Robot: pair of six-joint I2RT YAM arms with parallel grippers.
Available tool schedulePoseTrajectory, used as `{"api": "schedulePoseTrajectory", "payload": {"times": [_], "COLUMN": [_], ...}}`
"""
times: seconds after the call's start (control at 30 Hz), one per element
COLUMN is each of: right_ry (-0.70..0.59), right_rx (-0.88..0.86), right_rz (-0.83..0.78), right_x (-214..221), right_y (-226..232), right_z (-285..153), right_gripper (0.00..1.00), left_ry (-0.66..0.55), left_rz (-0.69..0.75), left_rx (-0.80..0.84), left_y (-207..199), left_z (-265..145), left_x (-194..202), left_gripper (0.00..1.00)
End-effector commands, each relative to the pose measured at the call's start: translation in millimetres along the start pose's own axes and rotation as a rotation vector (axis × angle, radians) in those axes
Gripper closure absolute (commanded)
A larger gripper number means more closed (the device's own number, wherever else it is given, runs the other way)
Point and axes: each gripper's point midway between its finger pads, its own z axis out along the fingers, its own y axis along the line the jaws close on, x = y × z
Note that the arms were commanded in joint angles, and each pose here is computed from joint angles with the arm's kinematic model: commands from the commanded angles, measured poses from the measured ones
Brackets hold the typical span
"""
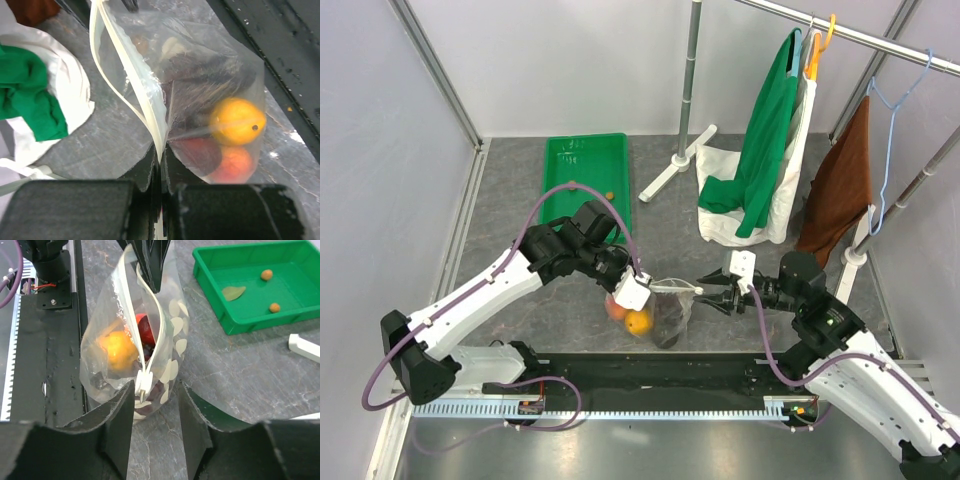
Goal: Place the food in the zip-top bag and seal the zipper
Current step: Zip the zipper food storage bag at the center of the board.
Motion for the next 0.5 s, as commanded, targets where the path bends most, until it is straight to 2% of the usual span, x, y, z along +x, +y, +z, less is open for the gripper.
{"api": "schedulePoseTrajectory", "payload": {"times": [0.0, 0.2, 0.37, 0.47], "right_ry": [-0.02, 0.006, 0.008, -0.003], "right_rx": [-0.018, 0.001, 0.037, 0.038], "right_rz": [-0.043, -0.003, 0.042, 0.072], "right_x": [-6.4, 2.7, 3.1, -0.4], "right_y": [-5.7, -9.2, -12.8, -11.0], "right_z": [8.2, 10.7, 9.2, 8.5], "right_gripper": [0.55, 0.58, 0.67, 0.86], "left_ry": [-0.048, -0.048, -0.044, -0.044], "left_rz": [0.124, 0.123, 0.118, 0.11], "left_rx": [-0.08, -0.098, -0.108, -0.116], "left_y": [20.5, 21.5, 18.7, 17.2], "left_z": [-5.4, -6.6, -6.5, -7.0], "left_x": [-16.2, -16.6, -14.2, -13.3], "left_gripper": [0.98, 0.98, 0.98, 0.98]}}
